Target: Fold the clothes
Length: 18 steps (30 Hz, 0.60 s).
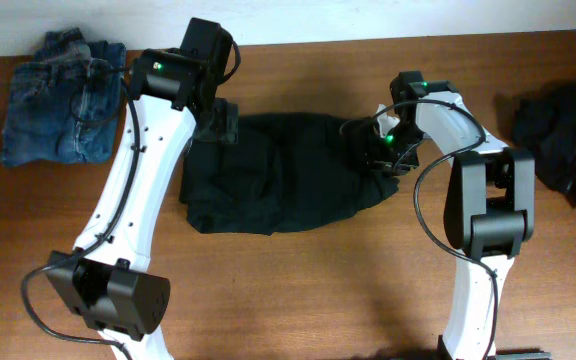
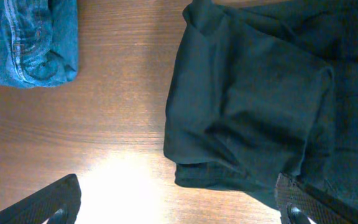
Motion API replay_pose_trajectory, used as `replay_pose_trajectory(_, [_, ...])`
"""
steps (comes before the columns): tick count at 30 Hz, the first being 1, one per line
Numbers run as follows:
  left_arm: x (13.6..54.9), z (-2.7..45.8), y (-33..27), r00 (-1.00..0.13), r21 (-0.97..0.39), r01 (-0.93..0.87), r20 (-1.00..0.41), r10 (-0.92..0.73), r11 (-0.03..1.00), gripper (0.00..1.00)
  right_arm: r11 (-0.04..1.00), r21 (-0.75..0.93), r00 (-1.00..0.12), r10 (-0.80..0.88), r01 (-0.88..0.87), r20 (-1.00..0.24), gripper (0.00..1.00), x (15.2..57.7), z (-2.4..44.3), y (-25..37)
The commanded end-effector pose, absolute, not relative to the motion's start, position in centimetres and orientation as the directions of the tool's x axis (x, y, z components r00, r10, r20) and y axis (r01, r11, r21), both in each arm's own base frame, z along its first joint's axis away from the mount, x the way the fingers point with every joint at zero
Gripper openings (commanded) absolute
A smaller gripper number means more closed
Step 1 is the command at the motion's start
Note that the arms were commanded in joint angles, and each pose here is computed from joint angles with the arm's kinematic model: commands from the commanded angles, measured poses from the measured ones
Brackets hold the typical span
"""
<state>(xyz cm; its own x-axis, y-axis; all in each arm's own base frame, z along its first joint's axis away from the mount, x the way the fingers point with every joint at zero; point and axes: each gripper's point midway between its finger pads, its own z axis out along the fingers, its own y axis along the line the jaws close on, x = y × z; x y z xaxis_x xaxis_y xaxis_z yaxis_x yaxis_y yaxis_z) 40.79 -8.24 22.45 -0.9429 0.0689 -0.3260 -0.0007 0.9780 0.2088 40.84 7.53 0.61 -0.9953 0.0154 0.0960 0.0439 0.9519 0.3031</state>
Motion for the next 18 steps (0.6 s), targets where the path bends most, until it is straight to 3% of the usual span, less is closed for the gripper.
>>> replay_pose_trajectory(1, [40.8, 21.9, -8.0, -0.946, 0.222, -0.015, -0.318, 0.057, 0.975, 0.99, 0.974, 0.180, -0.981, 0.104, 0.134, 0.166, 0.17, 39.7, -1.6, 3.9])
replay_pose_trajectory(3, [40.8, 21.9, -8.0, -0.946, 0.221, -0.015, -0.318, 0.057, 0.975, 0.99, 0.971, 0.178, -0.976, 0.129, 0.161, 0.178, 0.04, 39.5, -1.4, 2.8])
replay_pose_trajectory(10, [40.9, 21.9, -8.0, -0.946, 0.221, -0.016, -0.320, 0.057, 0.975, 0.99, 0.964, 0.101, -0.952, 0.223, 0.248, 0.209, 0.04, 38.8, -0.3, -2.2])
replay_pose_trajectory(18, [41.3, 21.5, -8.1, -0.946, 0.221, -0.016, -0.320, 0.057, 0.975, 0.99, 0.959, 0.067, -0.948, 0.259, 0.276, 0.187, 0.04, 40.2, 4.9, -4.0])
